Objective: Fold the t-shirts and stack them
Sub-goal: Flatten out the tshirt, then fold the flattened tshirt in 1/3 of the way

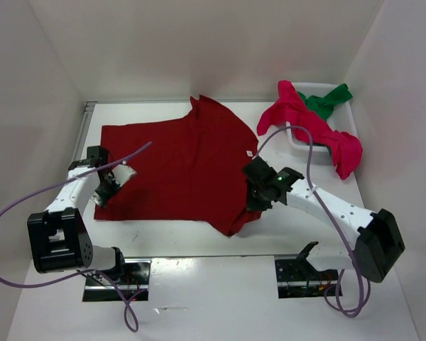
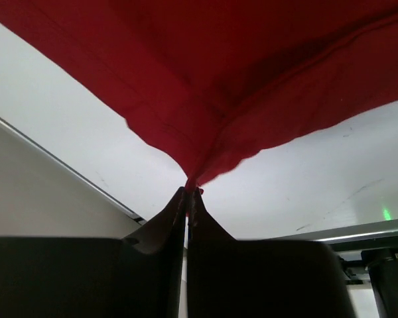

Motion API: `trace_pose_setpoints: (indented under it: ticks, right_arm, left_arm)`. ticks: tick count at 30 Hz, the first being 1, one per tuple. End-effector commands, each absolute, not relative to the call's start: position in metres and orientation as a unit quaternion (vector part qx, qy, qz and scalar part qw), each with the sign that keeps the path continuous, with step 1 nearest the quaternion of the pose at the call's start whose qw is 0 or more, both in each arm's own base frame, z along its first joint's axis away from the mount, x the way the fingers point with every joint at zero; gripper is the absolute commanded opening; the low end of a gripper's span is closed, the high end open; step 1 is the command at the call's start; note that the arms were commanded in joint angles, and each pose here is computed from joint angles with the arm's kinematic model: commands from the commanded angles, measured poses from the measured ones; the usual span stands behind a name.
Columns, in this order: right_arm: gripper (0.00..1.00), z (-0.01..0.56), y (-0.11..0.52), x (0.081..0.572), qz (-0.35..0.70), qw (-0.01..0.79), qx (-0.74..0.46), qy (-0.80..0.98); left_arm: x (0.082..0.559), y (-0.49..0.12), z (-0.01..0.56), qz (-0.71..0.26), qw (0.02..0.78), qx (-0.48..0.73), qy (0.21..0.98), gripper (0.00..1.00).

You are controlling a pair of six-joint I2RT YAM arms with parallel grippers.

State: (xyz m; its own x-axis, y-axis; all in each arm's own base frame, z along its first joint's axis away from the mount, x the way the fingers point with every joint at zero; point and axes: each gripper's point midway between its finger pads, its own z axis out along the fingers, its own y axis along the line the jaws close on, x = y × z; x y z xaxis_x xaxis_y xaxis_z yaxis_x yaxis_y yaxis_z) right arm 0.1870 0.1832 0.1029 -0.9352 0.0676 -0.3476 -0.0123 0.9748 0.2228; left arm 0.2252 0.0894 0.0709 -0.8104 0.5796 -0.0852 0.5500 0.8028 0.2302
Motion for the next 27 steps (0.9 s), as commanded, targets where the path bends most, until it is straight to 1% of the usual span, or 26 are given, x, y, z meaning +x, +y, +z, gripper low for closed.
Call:
trace_pose_setpoints:
  ticks: [1, 3, 4, 6, 8, 9, 10, 12, 13, 14, 15, 19, 22, 23, 27]
  right_arm:
    - [0.00, 0.112, 0.209, 0.206, 0.154, 0.202, 0.015, 0.967]
    - [0.00, 0.112, 0.206, 0.222, 0.147, 0.208, 0.018, 0.967]
    - [0.00, 0.119, 0.207, 0.238, 0.147, 0.230, 0.009, 0.962]
    - [0.00, 0.116, 0.194, 0.269, 0.130, 0.248, 0.015, 0.960]
    - [0.00, 0.124, 0.185, 0.312, 0.129, 0.280, 0.036, 0.951]
    - [0.00, 0.126, 0.183, 0.326, 0.132, 0.289, 0.037, 0.948]
    - [0.00, 0.143, 0.186, 0.350, 0.139, 0.319, 0.034, 0.937]
    - [0.00, 0.137, 0.178, 0.380, 0.128, 0.324, 0.042, 0.936]
    - [0.00, 0.150, 0.180, 0.396, 0.133, 0.340, 0.033, 0.930]
    - [0.00, 0.138, 0.180, 0.407, 0.123, 0.331, 0.029, 0.935]
    - [0.00, 0.149, 0.180, 0.424, 0.124, 0.346, 0.029, 0.930]
    - [0.00, 0.147, 0.182, 0.459, 0.119, 0.354, 0.014, 0.927]
    - [0.00, 0.153, 0.185, 0.490, 0.111, 0.378, 0.001, 0.919]
    - [0.00, 0.150, 0.187, 0.503, 0.101, 0.378, -0.009, 0.920]
    - [0.00, 0.135, 0.189, 0.523, 0.078, 0.363, -0.025, 0.928]
  left_arm:
    - [0.212, 0.093, 0.069, 0.107, 0.060, 0.284, 0.951, 0.00]
    - [0.218, 0.096, 0.070, 0.117, 0.071, 0.272, 0.953, 0.00]
    - [0.228, 0.099, 0.079, 0.130, 0.088, 0.257, 0.953, 0.00]
    - [0.246, 0.106, 0.089, 0.152, 0.121, 0.235, 0.952, 0.00]
    - [0.268, 0.112, 0.101, 0.175, 0.166, 0.207, 0.948, 0.00]
    - [0.277, 0.115, 0.104, 0.186, 0.176, 0.196, 0.946, 0.00]
    - [0.281, 0.117, 0.104, 0.192, 0.183, 0.180, 0.947, 0.00]
    - [0.302, 0.124, 0.113, 0.201, 0.214, 0.156, 0.943, 0.00]
    - [0.308, 0.124, 0.115, 0.200, 0.223, 0.143, 0.943, 0.00]
    - [0.319, 0.124, 0.117, 0.197, 0.234, 0.138, 0.942, 0.00]
    - [0.321, 0.127, 0.117, 0.196, 0.234, 0.128, 0.944, 0.00]
    - [0.345, 0.132, 0.115, 0.191, 0.255, 0.097, 0.943, 0.00]
    - [0.360, 0.129, 0.107, 0.172, 0.258, 0.088, 0.947, 0.00]
    - [0.365, 0.127, 0.107, 0.164, 0.263, 0.084, 0.947, 0.00]
    - [0.368, 0.124, 0.092, 0.149, 0.248, 0.084, 0.953, 0.00]
